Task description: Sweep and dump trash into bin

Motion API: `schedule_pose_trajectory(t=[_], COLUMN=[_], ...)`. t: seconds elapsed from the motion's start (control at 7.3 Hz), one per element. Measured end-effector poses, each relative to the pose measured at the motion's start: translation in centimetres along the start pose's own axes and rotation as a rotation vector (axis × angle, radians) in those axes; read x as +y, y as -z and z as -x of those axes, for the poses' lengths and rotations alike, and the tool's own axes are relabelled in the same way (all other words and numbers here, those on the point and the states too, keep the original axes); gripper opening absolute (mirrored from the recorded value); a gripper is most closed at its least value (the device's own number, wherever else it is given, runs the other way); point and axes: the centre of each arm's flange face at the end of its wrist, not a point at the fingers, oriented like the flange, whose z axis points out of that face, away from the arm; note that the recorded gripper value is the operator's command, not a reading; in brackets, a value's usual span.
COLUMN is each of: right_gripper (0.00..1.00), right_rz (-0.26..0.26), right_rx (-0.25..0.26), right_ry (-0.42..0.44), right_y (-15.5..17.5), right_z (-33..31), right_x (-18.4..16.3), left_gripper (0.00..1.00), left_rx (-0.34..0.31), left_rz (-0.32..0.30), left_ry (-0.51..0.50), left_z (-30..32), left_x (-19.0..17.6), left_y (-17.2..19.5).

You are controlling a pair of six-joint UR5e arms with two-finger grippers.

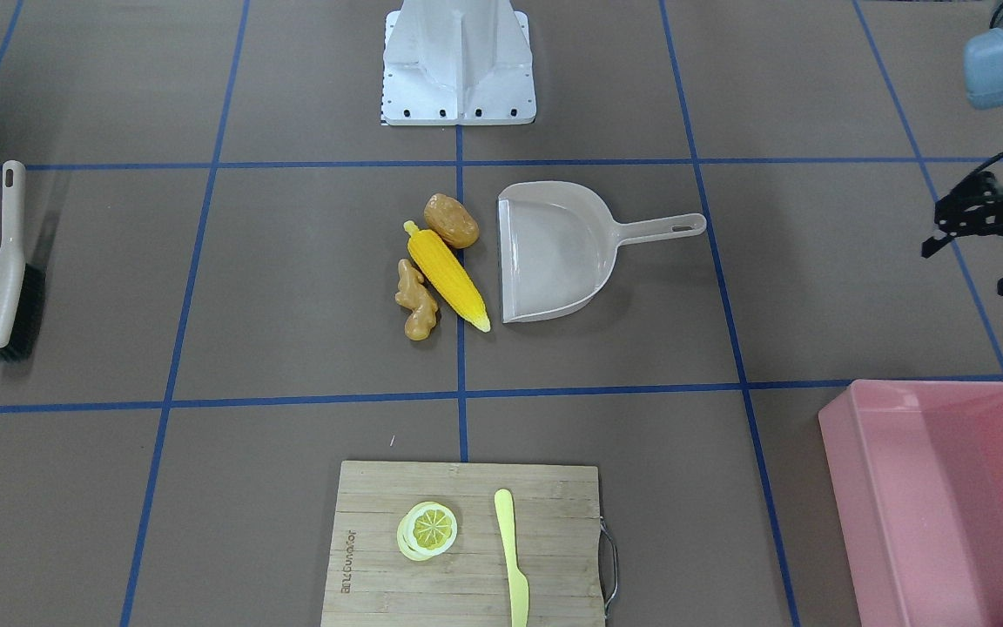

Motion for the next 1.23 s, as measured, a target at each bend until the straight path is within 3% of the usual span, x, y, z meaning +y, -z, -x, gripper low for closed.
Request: schedule_pose_trajectory(t=[0.14,0.41,0.69,1.1,1.23], right_gripper=[1.0,1.0,1.0,1.0,1.0], right_rz=[-0.002,-0.004,-0.014,-0.011,-0.019], right_rx=[0.0,0.006,0.014,0.016,0.01], right_ry=[0.002,0.003,0.012,0.002,-0.05], right_y=[0.1,0.0,0.2,-0.1,0.2], right_z=[0.1,-0.1,0.0,-0.1,0.6], right_x=[-0.1,-0.2,-0.8,-0.9,-1.4], left_gripper=[0.98,0.98,0.98,0.98,0.98], left_rx=[0.024,0.084,0.15,0.191,0.202], left_rz=[-0.014,-0.072,-0.144,-0.204,-0.222], left_ry=[-0.062,-0.225,-0.372,-0.49,-0.519], left_z=[-3.5,-9.1,-13.3,-15.8,-16.4], left_x=[-2.7,-4.6,-4.7,-2.9,-2.2], left_y=[-0.6,-2.4,-3.6,-5.5,-5.9])
